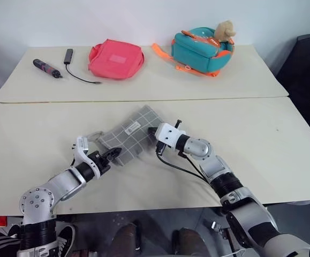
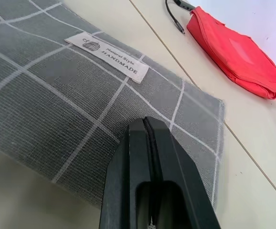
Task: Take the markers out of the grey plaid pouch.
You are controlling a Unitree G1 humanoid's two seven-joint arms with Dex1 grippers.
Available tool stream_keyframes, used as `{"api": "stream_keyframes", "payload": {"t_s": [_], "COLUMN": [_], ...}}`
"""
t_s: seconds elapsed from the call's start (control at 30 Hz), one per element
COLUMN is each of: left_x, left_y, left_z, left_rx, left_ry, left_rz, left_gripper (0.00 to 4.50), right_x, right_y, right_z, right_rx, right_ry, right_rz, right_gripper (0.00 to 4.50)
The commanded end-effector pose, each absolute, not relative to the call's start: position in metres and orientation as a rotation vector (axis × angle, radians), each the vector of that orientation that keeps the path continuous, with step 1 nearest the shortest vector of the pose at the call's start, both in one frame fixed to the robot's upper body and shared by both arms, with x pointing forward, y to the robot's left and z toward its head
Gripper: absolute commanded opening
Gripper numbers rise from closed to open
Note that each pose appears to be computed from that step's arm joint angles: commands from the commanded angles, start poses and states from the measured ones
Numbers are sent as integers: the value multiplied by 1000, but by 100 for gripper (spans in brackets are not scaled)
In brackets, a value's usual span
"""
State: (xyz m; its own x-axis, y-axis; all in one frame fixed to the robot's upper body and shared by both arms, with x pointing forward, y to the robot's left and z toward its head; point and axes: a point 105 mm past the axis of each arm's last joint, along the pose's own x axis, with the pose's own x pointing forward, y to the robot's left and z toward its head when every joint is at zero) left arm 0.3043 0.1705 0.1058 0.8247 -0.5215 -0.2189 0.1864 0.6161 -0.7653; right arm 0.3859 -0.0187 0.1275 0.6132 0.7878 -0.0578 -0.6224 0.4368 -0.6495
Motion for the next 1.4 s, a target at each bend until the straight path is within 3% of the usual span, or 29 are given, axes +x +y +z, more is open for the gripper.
{"api": "stream_keyframes", "payload": {"t_s": [0.03, 0.07, 0.17, 0.43, 0.53, 0.57, 0.73, 0.87, 1.0, 1.07, 1.2, 1.4], "left_x": [311, 311, 315, 328, 330, 329, 328, 317, 295, 293, 288, 295], "left_y": [182, 183, 182, 191, 195, 193, 195, 175, 139, 143, 155, 163], "left_z": [125, 128, 146, 176, 195, 202, 219, 213, 157, 138, 118, 128], "left_rx": [-606, -524, -287, 389, 686, 804, 1134, 1331, 1241, 1286, 1249, 1289], "left_ry": [294, 269, 128, -123, -241, -286, -424, -551, -465, -405, -311, -335], "left_rz": [-403, -409, -428, -364, -313, -306, -234, -322, -678, -698, -729, -664], "left_gripper": [3, 3, 0, 0, 0, 0, 0, 0, 0, 0, 0, 0], "right_x": [383, 384, 386, 382, 368, 362, 350, 343, 329, 327, 323, 318], "right_y": [-23, -26, -35, -61, -60, -60, -71, -76, -88, -95, -113, -109], "right_z": [137, 139, 149, 183, 196, 200, 207, 209, 198, 189, 171, 187], "right_rx": [-653, -623, -524, -416, -322, -295, -246, -219, -198, -242, -304, -241], "right_ry": [-292, -281, -263, -316, -340, -347, -356, -350, -288, -247, -152, -182], "right_rz": [889, 891, 877, 850, 924, 948, 955, 970, 1044, 1054, 1064, 1108], "right_gripper": [0, 0, 60, 330, 435, 447, 447, 447, 447, 447, 447, 447]}}
